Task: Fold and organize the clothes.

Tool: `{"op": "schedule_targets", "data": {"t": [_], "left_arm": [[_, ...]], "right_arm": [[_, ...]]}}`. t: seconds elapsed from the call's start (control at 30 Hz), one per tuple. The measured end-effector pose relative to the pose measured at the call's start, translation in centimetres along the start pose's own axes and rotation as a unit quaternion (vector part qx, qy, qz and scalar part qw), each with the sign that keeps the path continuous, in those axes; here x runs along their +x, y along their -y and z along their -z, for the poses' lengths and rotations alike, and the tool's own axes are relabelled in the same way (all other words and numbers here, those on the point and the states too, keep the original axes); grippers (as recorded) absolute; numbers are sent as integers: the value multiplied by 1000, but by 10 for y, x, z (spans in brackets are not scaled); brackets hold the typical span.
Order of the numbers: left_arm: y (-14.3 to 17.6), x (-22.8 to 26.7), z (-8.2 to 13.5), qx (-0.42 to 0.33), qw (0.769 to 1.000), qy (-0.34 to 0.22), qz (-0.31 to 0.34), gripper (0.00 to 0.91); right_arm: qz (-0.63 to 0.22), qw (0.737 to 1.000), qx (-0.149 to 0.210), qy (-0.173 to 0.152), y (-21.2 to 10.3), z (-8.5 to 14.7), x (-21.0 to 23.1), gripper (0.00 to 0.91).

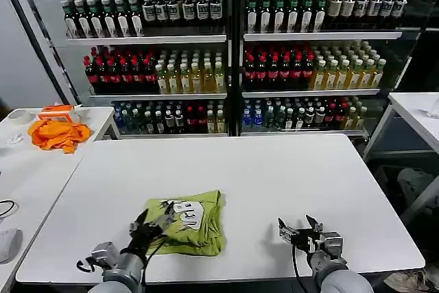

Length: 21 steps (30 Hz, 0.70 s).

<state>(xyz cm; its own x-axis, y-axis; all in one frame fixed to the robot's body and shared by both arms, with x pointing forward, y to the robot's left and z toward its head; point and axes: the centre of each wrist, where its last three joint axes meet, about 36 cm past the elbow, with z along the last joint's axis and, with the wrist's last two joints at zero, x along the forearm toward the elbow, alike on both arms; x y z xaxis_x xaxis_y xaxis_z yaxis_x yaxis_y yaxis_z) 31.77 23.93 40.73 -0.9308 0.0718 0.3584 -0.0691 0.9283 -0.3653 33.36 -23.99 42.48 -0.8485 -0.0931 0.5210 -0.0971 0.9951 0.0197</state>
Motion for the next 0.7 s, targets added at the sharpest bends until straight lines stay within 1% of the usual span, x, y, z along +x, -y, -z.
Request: {"op": "schedule_targets", "data": {"t": [0.13,0.27,0.3,0.33,0.37,0.4,0.47,0.5,0.7], "left_arm": [[-12,-5,-8,-4,1000,-15,26,907],[-13,-4,-17,-1,999,-28,30,907],[-12,-4,-19,-1,999,-29,28,796],[-11,-5,-20,-1,999,-31,25,494],[-9,-5,-22,0,999,-34,23,302],[-8,-6,-25,2,999,-37,20,60],[-7,-10,-28,5,999,-41,18,20],[-8,-11,-29,7,999,-41,17,30],[-13,-22,-30,42,998,-46,5,20]], "right_arm": [[-2,1000,1,-1,1,-1,1,907],[-4,1000,1,0,3,0,3,907],[-5,1000,1,0,3,0,4,907],[-5,1000,1,0,4,-1,4,907],[-5,1000,1,-1,4,-1,5,907],[-6,1000,0,-1,4,-1,5,907],[-6,1000,0,0,5,-1,6,907],[-7,1000,0,0,5,-1,7,907],[-9,1000,0,-1,6,-2,9,907]]}}
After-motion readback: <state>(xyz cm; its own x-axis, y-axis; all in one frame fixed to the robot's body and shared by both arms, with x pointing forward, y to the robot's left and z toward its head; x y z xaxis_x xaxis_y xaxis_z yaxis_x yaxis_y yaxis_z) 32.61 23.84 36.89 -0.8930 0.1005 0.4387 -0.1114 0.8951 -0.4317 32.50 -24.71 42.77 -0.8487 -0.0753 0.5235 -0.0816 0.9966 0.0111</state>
